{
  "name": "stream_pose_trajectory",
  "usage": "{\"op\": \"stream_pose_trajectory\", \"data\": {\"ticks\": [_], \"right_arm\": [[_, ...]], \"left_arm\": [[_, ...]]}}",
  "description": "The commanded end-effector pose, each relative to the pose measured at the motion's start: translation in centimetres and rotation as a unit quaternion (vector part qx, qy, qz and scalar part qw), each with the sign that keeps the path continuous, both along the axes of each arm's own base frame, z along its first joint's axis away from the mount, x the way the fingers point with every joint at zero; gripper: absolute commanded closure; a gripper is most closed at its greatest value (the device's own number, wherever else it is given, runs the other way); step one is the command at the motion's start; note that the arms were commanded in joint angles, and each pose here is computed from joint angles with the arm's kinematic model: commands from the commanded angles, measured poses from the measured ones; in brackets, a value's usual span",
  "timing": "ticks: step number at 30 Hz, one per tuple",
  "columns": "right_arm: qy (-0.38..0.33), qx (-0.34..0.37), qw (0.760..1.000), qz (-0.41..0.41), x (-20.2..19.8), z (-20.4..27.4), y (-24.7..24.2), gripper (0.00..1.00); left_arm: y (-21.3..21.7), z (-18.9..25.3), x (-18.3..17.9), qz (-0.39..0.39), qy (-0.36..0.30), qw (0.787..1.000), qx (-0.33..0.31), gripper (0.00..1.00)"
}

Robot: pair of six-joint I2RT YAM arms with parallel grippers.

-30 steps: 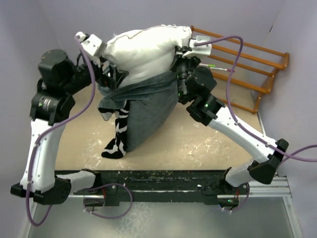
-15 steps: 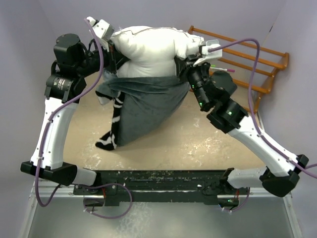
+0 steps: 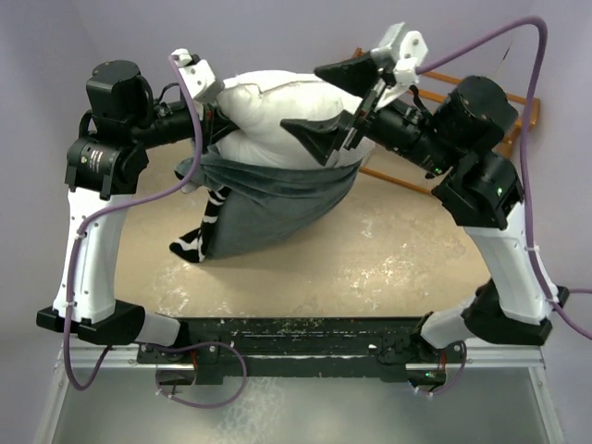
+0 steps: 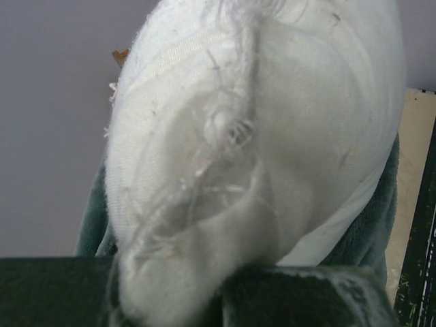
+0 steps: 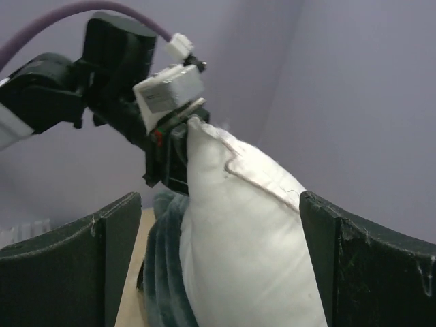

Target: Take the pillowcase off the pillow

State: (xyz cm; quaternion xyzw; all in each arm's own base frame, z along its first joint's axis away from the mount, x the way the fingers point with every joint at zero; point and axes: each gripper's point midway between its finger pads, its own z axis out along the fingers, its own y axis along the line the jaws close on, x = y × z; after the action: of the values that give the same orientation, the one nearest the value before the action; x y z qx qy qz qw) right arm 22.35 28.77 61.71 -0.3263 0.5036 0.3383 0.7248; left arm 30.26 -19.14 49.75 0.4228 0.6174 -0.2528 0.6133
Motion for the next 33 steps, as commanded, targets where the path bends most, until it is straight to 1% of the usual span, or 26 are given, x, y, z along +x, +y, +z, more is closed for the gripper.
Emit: {"op": "stream_pose_trajectory", "data": {"ticks": [1, 4, 8, 10, 12, 17, 20, 22, 25, 30, 32, 33], "right_arm": [[-0.015, -0.142, 0.983, 0.118, -1.9, -4.7, 3.6, 0.01], [-0.007, -0.178, 0.978, 0.111, -0.4, -6.8, 4.5, 0.01], [0.011, -0.22, 0.974, 0.058, 2.6, -9.6, 4.8, 0.01], [0.005, -0.233, 0.972, 0.015, 4.2, -9.9, 4.2, 0.02], [-0.014, -0.224, 0.974, -0.032, 5.2, -8.7, 2.9, 0.03], [-0.079, -0.168, 0.982, -0.022, 2.1, -3.9, 0.7, 0.02], [-0.091, -0.178, 0.98, -0.021, 1.5, -3.7, 0.0, 0.0], [-0.082, -0.2, 0.976, -0.022, 2.0, -5.0, 0.3, 0.0], [-0.051, -0.242, 0.969, -0.011, 3.2, -8.3, 1.5, 0.0], [-0.008, -0.286, 0.957, 0.043, 3.8, -12.9, 4.6, 0.01], [0.004, -0.3, 0.954, 0.031, 5.0, -14.3, 5.2, 0.05], [0.008, -0.304, 0.952, 0.021, 5.7, -14.9, 5.4, 0.1]], "left_arm": [[0.2, 2.1, -1.7, -0.03, -0.075, 0.996, 0.024, 1.0], [0.2, 2.3, -2.0, -0.034, -0.079, 0.996, 0.026, 1.0], [0.1, 1.9, -2.8, -0.053, -0.076, 0.995, 0.037, 1.0], [0.0, 1.4, -3.3, -0.065, -0.071, 0.994, 0.044, 1.0], [0.0, 0.9, -3.6, -0.075, -0.066, 0.994, 0.053, 1.0], [-0.2, -1.0, -4.0, -0.096, -0.041, 0.992, 0.068, 1.0], [-0.3, -1.6, -4.1, -0.103, -0.032, 0.992, 0.07, 1.0], [-0.5, -1.5, -4.0, -0.105, -0.032, 0.992, 0.067, 1.0], [-0.7, -1.2, -4.0, -0.111, -0.031, 0.991, 0.062, 1.0], [-1.0, -0.9, -4.6, -0.119, -0.03, 0.991, 0.06, 1.0], [-1.1, -0.9, -5.1, -0.128, -0.028, 0.99, 0.059, 1.0], [-1.2, -0.9, -5.5, -0.133, -0.028, 0.989, 0.058, 1.0]]}}
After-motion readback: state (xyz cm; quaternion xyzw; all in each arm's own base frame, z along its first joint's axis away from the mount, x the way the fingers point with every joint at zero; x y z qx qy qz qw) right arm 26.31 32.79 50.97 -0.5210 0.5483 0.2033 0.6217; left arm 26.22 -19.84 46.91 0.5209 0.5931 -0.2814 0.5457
